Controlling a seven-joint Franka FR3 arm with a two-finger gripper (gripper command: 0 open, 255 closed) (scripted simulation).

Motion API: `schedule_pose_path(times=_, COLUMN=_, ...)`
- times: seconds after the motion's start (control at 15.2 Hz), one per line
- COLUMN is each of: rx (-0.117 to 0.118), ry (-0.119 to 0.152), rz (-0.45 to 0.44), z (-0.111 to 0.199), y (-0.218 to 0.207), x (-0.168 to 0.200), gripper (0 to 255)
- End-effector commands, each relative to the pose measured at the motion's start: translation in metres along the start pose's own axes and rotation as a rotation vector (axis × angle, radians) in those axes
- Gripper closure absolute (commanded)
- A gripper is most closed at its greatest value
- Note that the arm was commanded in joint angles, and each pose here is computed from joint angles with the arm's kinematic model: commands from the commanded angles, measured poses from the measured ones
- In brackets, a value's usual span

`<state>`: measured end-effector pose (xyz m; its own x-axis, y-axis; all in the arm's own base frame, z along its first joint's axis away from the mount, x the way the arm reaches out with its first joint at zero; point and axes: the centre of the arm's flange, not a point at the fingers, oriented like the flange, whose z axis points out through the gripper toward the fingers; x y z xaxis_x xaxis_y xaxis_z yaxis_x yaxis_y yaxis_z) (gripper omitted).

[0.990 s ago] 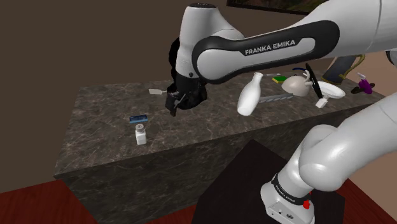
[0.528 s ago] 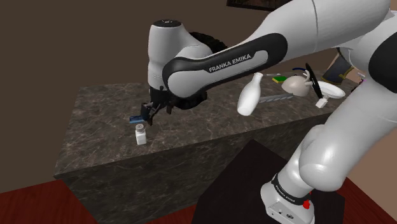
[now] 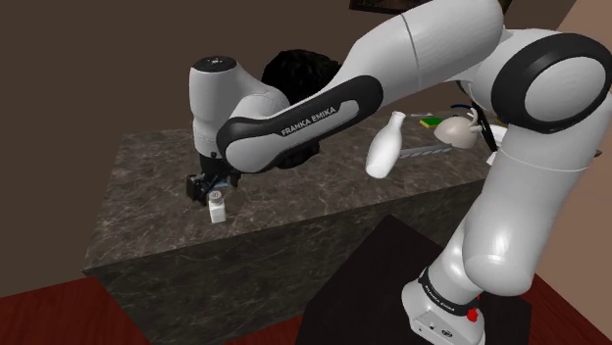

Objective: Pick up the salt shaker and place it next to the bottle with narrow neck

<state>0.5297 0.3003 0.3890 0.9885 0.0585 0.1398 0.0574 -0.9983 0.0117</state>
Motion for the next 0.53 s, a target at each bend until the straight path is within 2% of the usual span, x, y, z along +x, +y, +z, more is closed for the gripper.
schedule_pose_path(times=0.0, rx=0.000, ry=0.001, rz=0.000, z=0.011, y=-0.001, x=0.000, gripper=0)
schedule_pose_path(times=0.26, rx=0.000, ry=0.001, rz=0.000, z=0.030, y=-0.001, x=0.000, gripper=0)
schedule_pose_path(times=0.46, rx=0.000, ry=0.001, rz=0.000, z=0.030, y=-0.001, x=0.000, gripper=0)
